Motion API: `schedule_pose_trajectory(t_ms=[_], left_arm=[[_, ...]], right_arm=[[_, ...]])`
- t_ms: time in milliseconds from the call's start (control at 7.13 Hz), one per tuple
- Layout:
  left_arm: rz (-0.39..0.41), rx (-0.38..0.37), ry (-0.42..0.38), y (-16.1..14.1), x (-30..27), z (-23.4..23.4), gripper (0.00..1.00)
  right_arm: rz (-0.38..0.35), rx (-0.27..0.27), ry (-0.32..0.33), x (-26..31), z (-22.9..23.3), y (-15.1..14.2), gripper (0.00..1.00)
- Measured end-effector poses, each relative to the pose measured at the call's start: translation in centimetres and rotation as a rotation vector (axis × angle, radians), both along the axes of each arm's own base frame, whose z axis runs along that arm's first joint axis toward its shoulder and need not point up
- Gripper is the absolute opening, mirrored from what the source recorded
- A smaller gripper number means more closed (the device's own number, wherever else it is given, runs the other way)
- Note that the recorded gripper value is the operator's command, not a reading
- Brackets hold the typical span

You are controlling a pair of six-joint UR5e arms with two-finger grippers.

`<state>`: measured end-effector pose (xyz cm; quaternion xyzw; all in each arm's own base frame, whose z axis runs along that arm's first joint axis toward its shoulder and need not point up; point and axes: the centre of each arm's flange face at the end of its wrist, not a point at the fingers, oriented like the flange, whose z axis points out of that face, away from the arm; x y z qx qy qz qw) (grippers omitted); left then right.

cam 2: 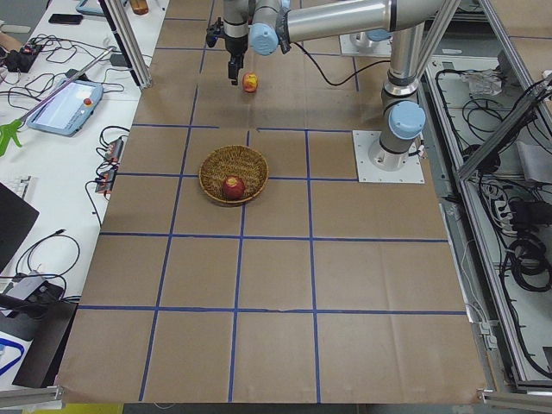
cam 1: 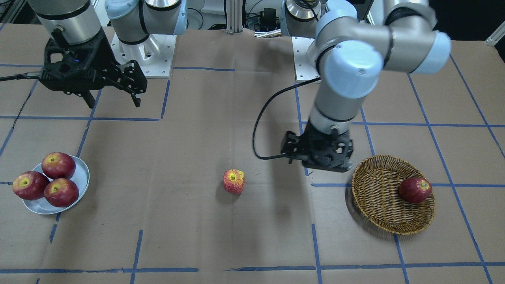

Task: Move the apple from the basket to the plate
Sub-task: 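Reach the right gripper down to grasp the apple while the left arm rises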

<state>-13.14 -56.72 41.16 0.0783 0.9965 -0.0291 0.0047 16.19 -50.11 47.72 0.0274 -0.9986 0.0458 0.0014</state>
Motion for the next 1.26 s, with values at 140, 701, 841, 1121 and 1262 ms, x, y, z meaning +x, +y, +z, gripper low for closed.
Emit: schedule_pose_trajectory(t_ms=[140, 701, 841, 1121, 1262], left_arm=[[0.004, -0.007, -0.010, 0.8, 3.8, 2.2, 0.99], [0.054, -0.024, -0.044, 3.0, 9.2, 5.4, 0.99], [0.052, -0.006, -0.038, 3.7, 8.7, 5.4, 0.99], [0.044, 0.049, -0.023, 5.3, 7.5, 5.7, 0.99], [0.039, 0.056, -0.022, 6.0, 7.2, 6.3, 0.99]], right_arm=[[-0.011, -0.009, -0.003, 3.3, -2.1, -1.1, 1.00], [-0.051, -0.069, 0.013, 17.7, -15.2, -4.0, 1.00], [-0.054, -0.079, 0.023, 19.9, -18.5, -4.2, 1.00], [-0.051, -0.067, 0.034, 22.0, -23.5, -4.2, 1.00], [-0.048, -0.056, 0.038, 22.3, -25.5, -4.0, 1.00]])
